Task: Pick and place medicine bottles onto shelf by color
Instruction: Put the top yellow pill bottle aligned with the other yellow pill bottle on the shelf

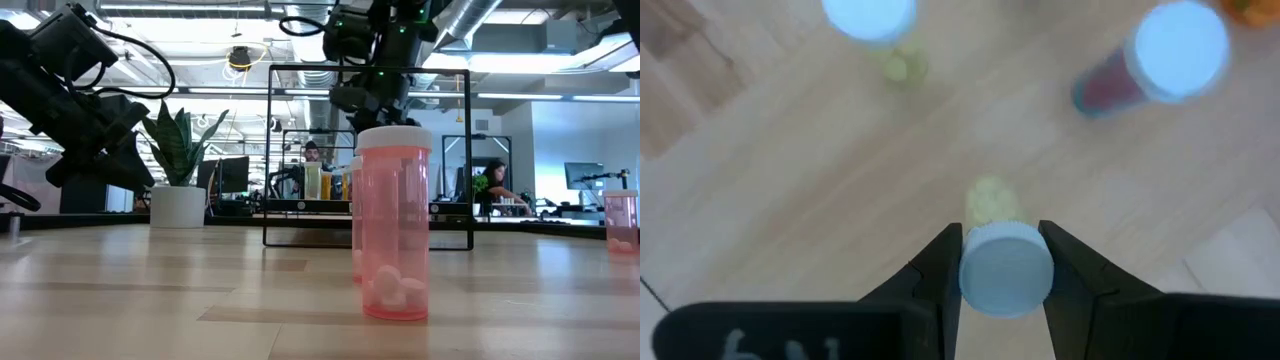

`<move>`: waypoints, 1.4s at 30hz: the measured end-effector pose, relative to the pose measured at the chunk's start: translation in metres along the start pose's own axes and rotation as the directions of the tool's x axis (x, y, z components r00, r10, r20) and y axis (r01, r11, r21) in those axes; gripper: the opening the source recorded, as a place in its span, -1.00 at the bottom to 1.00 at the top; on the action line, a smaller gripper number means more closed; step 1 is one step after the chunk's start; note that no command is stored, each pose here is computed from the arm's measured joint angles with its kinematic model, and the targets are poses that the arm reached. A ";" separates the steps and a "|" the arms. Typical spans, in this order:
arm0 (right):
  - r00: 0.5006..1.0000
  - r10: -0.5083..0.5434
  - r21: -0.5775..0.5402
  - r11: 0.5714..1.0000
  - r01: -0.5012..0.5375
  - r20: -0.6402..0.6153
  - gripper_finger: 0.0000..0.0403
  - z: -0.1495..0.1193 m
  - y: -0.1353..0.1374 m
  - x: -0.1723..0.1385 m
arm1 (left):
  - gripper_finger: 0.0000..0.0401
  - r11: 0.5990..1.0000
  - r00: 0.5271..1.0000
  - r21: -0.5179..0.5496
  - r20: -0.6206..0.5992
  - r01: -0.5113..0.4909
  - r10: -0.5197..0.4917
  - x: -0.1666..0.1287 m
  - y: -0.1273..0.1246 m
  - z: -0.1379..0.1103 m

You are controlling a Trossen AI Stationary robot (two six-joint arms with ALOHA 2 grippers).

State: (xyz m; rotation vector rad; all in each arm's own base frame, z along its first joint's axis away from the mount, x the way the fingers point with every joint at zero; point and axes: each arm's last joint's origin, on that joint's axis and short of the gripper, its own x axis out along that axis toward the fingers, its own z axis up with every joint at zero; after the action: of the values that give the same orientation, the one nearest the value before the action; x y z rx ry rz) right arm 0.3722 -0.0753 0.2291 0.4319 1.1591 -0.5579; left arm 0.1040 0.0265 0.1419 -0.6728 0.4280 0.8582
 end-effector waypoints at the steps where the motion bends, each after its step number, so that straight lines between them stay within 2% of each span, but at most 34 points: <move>1: 1.000 0.000 0.001 1.000 0.000 -0.001 -0.41 0.000 0.000 0.000 | -0.55 1.000 1.000 0.000 -0.001 0.001 -0.001 0.000 0.000 0.000; 38: 1.000 0.018 -0.037 0.999 -0.017 0.023 -0.36 -0.001 0.008 -0.001 | -0.55 1.000 1.000 0.000 -0.007 0.007 -0.007 0.000 0.000 0.000; 42: 1.000 0.007 -0.043 0.999 -0.007 0.008 -0.36 -0.002 0.011 0.010 | -0.55 1.000 1.000 0.000 -0.008 0.006 -0.006 0.000 0.000 0.000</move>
State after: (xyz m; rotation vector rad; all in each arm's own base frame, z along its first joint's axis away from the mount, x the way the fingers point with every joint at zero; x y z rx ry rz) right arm 0.3808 -0.0674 0.2193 0.3960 1.1595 -0.5272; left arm 0.1042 0.0263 0.1418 -0.6776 0.4322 0.8499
